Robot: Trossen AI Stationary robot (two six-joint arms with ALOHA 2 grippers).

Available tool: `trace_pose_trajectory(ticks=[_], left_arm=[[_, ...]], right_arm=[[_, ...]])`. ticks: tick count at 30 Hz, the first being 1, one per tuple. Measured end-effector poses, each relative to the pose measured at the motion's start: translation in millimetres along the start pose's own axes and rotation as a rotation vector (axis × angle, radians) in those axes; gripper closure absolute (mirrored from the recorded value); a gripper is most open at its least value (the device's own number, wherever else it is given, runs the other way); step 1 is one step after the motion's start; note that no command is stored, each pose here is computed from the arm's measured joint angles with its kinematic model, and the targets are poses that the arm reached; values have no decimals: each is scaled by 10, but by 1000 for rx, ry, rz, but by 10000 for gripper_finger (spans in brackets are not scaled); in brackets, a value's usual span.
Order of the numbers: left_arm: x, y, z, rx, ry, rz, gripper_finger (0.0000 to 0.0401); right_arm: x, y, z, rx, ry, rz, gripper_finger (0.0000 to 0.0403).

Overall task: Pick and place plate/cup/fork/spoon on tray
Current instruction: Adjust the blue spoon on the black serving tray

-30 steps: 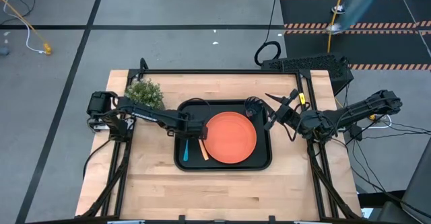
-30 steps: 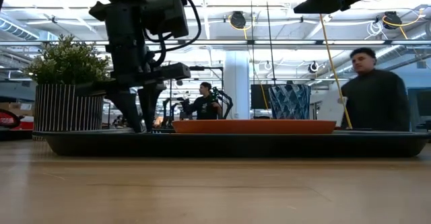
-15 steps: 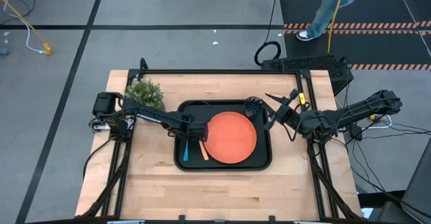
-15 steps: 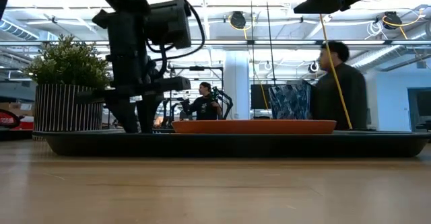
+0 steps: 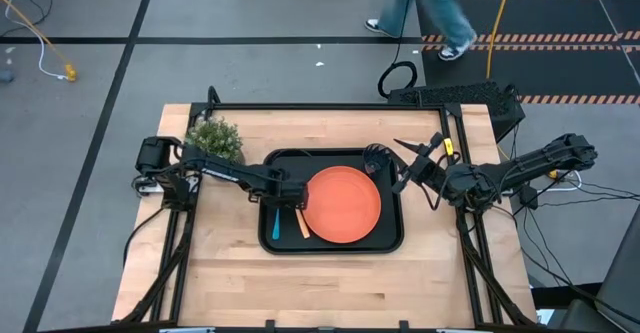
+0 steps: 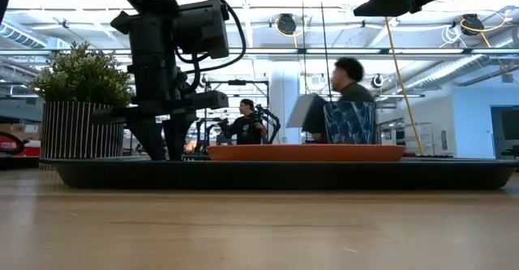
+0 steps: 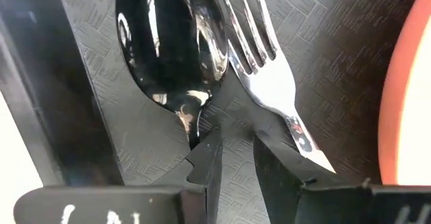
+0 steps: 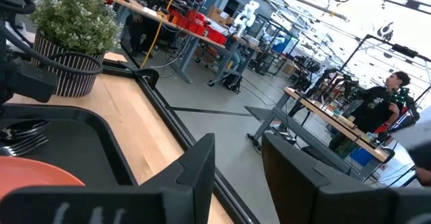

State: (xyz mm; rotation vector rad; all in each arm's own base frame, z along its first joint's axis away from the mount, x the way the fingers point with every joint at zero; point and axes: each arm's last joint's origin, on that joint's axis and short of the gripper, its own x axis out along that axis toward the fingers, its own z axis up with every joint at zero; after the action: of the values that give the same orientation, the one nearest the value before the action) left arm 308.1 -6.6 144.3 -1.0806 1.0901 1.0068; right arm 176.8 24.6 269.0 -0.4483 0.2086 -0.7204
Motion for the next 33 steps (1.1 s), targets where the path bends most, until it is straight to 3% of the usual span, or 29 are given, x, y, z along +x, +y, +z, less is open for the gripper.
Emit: trace_pose_trajectory(ticks=[33], left_arm=[[-2,35,35,-19,-12,32,311]], right_arm=[[0,0,0,0,0,0,289]])
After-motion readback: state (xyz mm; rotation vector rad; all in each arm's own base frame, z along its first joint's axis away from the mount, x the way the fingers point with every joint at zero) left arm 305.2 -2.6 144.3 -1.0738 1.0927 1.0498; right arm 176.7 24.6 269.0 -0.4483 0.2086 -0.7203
